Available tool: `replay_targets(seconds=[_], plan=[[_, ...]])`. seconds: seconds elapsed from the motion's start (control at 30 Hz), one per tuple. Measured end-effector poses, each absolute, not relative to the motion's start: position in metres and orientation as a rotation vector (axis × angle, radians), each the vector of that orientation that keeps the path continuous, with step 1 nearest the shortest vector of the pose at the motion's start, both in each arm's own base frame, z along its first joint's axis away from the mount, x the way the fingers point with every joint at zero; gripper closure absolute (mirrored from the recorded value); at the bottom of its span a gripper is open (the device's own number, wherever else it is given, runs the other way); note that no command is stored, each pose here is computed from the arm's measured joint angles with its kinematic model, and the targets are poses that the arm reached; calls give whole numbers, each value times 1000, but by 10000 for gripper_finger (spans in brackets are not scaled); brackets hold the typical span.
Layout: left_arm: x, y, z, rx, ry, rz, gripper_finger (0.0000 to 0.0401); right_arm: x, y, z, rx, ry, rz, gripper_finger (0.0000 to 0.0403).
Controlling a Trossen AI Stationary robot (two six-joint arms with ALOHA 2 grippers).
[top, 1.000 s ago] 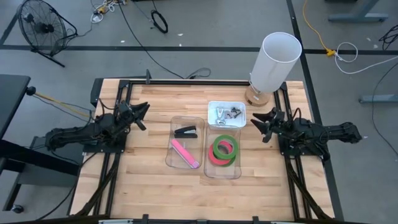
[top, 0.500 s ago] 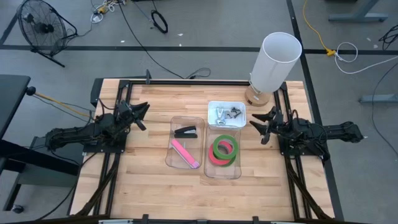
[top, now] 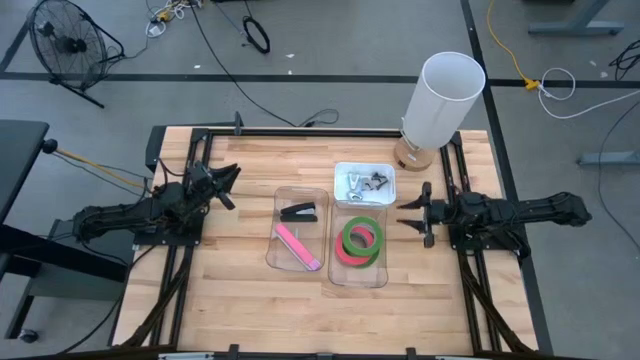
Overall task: Pick and place Stapler, Stapler remover, tape
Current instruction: Return to Home Position
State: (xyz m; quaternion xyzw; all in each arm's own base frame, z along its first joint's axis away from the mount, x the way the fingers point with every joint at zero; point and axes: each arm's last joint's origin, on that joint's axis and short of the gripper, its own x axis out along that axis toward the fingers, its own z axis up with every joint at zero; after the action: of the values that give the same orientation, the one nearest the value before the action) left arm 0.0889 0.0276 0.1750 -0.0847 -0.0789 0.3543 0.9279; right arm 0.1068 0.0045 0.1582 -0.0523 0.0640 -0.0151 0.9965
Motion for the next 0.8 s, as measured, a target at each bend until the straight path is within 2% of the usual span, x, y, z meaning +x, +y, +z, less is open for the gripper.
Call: replay_targets(seconds=[0.27, 0.63, 0.8], plan=[[89, 28, 175, -173, -161, 726, 323, 110, 5, 153, 119, 184, -30, 239], [89, 28, 175, -173, -161, 726, 323, 110, 5, 153, 130, 180, -38, 239], [89, 28, 175, -173, -160, 726, 323, 106, 5, 159, 136, 108, -33, 239]])
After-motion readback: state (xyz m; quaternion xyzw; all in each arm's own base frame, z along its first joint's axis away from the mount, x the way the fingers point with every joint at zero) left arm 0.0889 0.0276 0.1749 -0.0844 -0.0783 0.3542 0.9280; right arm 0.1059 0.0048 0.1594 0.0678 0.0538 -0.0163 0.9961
